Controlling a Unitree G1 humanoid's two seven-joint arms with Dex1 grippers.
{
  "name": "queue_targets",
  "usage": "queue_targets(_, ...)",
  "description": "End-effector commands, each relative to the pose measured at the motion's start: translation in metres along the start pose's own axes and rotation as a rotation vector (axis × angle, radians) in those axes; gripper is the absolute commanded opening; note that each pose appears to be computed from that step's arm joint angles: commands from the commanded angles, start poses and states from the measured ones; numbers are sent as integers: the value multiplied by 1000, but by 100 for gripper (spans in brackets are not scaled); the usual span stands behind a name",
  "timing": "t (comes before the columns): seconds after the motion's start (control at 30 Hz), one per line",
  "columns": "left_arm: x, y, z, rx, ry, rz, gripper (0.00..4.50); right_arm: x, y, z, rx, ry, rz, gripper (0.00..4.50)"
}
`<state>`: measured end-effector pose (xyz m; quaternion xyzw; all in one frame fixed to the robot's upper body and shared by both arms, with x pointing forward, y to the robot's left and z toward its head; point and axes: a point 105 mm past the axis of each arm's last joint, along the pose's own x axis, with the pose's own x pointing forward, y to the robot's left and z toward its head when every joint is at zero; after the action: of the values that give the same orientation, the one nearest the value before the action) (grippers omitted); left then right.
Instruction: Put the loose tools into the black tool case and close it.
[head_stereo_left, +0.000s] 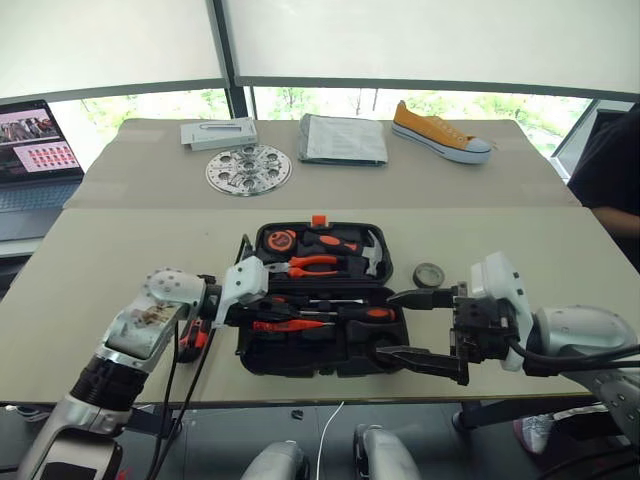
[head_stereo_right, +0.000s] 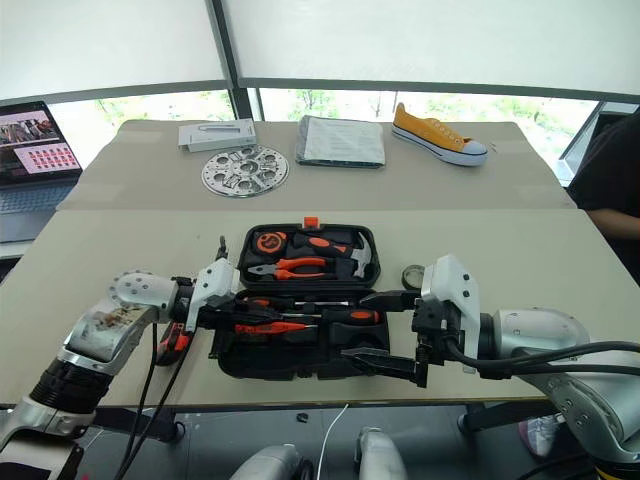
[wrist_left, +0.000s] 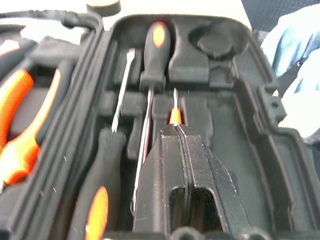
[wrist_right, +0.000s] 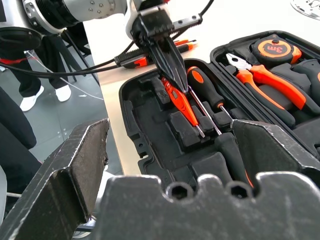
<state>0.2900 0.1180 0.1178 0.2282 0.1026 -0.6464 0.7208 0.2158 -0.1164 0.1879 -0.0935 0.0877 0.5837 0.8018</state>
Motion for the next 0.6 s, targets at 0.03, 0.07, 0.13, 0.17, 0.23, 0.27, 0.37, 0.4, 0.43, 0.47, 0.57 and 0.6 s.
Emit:
queue_targets(0.03, 2, -1, -8, 30, 28, -13, 3, 0, 4, 6, -18, -17, 6, 450)
queue_targets(0.07, 2, -1, -10, 30, 30, -13, 3, 0, 4, 6, -16, -18, 4, 450)
queue_targets(0.13, 3, 2, -14, 31, 38, -6, 3, -1, 4, 6, -12, -18, 1, 450)
queue_targets(0.17, 4, 3, -16, 31, 41, 0, 3, -1, 4, 6, -10, -18, 0, 450)
queue_targets(0.23, 5, 5, -19, 29, 47, 5, 3, -1, 4, 6, -9, -17, 0, 450)
queue_targets(0.27, 5, 6, -20, 29, 48, 4, 3, -1, 4, 6, -9, -17, 0, 450)
queue_targets(0.37, 6, 5, -21, 30, 43, -2, 3, -1, 4, 7, -8, -19, 0, 450)
queue_targets(0.4, 6, 5, -20, 27, 37, 0, 3, -1, 4, 7, -8, -19, 0, 450)
queue_targets(0.43, 5, 5, -18, 21, 27, 4, 3, -1, 3, 8, -8, -20, 0, 450)
queue_targets(0.47, 3, 6, -16, 13, 16, 10, 3, -1, 3, 8, -9, -20, 0, 450)
queue_targets(0.57, -11, 5, -7, -21, -19, 49, 27, 0, -2, 10, -33, -25, -3, 450)
queue_targets(0.6, -17, 5, -3, -37, -32, 71, 53, 1, -4, 12, -49, -27, -8, 450)
